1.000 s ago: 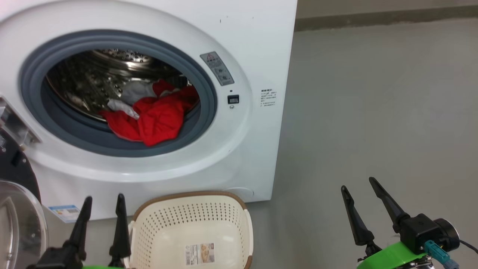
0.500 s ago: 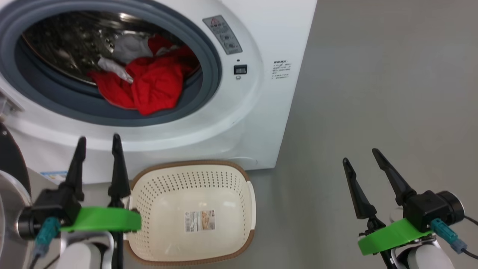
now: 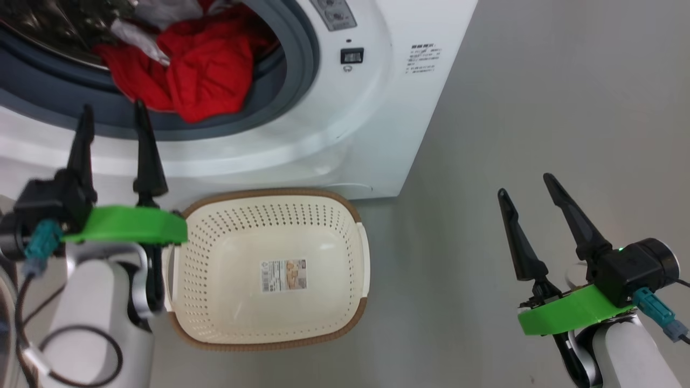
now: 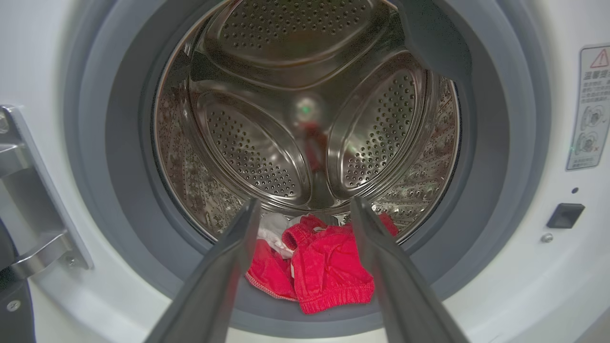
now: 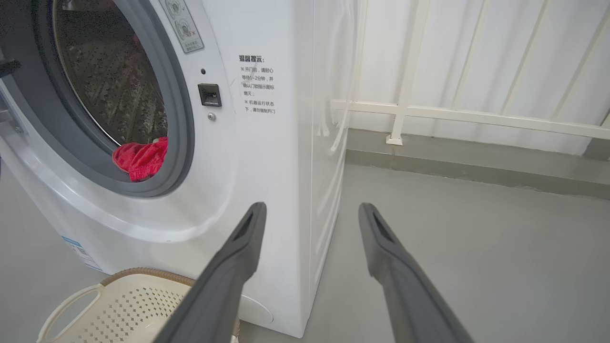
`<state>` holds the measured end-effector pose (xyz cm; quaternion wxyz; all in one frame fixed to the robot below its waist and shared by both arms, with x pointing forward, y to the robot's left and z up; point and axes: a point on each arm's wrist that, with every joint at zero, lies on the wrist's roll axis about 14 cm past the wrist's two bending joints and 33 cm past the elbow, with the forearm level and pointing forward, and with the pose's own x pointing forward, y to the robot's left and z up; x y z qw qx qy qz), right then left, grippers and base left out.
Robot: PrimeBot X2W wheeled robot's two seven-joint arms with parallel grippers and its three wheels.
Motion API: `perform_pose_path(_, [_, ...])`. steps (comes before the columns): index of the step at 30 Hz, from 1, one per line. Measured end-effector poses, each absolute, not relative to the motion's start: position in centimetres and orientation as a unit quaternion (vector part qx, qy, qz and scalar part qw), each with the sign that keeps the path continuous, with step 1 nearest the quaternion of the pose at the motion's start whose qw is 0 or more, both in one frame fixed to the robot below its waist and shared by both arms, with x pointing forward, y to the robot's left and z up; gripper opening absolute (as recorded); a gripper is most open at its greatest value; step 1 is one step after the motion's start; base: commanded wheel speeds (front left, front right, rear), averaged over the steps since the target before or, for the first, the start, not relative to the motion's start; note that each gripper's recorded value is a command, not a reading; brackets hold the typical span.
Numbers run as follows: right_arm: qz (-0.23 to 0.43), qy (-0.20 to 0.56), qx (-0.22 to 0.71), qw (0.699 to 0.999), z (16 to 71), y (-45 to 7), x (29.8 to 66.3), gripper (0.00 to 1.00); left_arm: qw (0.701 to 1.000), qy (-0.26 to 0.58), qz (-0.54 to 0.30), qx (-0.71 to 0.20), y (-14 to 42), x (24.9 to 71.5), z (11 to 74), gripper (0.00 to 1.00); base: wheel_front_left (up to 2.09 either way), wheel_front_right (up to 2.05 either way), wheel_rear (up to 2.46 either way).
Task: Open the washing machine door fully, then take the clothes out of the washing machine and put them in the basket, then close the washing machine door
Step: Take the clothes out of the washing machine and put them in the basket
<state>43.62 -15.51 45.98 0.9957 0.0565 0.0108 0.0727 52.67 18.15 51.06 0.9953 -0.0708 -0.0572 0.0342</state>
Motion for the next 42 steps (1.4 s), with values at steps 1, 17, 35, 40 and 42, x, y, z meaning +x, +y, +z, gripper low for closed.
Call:
perform_pose_path(1, [0.073, 0.013, 0.056, 0.996, 45.7, -15.5, 43.8, 1.0, 0.995, -0.056, 0.034, -0.07, 18.1, 53.2, 50.9, 1.0, 0.0, 0.0, 0.0])
perform_pose_path(17, [0.08, 0.05, 0.048, 0.994, 42.0, -15.6, 46.0, 1.0, 0.998, 0.021, 0.033, -0.056, 17.6, 60.6, 45.6, 1.0, 0.0, 0.0, 0.0])
perform_pose_path(35, [0.062, 0.083, 0.044, 0.994, 40.0, -16.9, 45.1, 1.0, 0.98, 0.19, 0.049, 0.041, 18.7, 64.4, 39.6, 1.0, 0.0, 0.0, 0.0])
perform_pose_path(40, [0.055, 0.086, 0.044, 0.994, 39.9, -17.3, 44.8, 1.0, 0.971, 0.229, 0.044, 0.056, 18.4, 63.9, 37.9, 1.0, 0.0, 0.0, 0.0])
perform_pose_path(42, [0.053, 0.088, 0.045, 0.994, 39.9, -17.5, 44.7, 1.0, 0.968, 0.239, 0.043, 0.059, 18.4, 63.8, 37.5, 1.0, 0.0, 0.0, 0.0])
